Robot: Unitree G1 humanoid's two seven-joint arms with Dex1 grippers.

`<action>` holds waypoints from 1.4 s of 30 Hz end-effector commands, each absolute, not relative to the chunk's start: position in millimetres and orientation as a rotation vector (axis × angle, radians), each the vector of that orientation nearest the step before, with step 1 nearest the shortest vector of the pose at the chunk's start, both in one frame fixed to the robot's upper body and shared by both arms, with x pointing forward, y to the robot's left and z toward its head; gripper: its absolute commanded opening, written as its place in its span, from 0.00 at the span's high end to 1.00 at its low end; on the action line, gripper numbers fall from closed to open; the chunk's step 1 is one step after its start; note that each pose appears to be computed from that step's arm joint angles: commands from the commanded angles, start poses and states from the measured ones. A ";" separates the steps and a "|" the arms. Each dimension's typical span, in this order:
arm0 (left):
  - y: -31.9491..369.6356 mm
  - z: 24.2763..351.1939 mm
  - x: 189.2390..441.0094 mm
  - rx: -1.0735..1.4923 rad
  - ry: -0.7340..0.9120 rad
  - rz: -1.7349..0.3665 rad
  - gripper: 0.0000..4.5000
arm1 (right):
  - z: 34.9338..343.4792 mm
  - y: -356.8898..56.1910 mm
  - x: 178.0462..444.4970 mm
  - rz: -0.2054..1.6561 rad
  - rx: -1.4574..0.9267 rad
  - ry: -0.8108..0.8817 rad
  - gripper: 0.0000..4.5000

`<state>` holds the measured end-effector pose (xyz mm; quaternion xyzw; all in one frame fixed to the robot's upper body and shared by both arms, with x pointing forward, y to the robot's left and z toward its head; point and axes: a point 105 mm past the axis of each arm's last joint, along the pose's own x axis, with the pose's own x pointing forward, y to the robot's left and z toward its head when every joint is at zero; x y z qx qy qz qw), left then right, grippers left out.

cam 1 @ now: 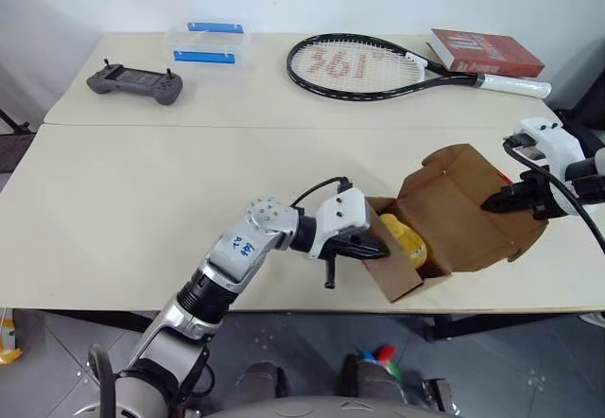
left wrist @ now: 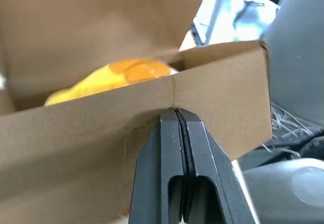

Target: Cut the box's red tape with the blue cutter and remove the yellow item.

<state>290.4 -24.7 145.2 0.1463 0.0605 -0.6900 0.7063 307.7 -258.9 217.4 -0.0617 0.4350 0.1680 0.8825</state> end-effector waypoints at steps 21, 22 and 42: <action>54.0 153.3 318.9 0.358 0.265 -1.301 0.54 | 229.7 -250.5 297.2 0.470 -0.061 0.543 0.50; 62.0 155.4 320.8 0.352 0.268 -1.287 0.48 | 239.4 -252.1 297.3 0.494 -0.070 0.464 0.42; 266.2 150.9 244.3 0.218 0.416 -0.915 0.00 | 250.4 -188.9 232.8 1.267 -0.424 -0.058 0.00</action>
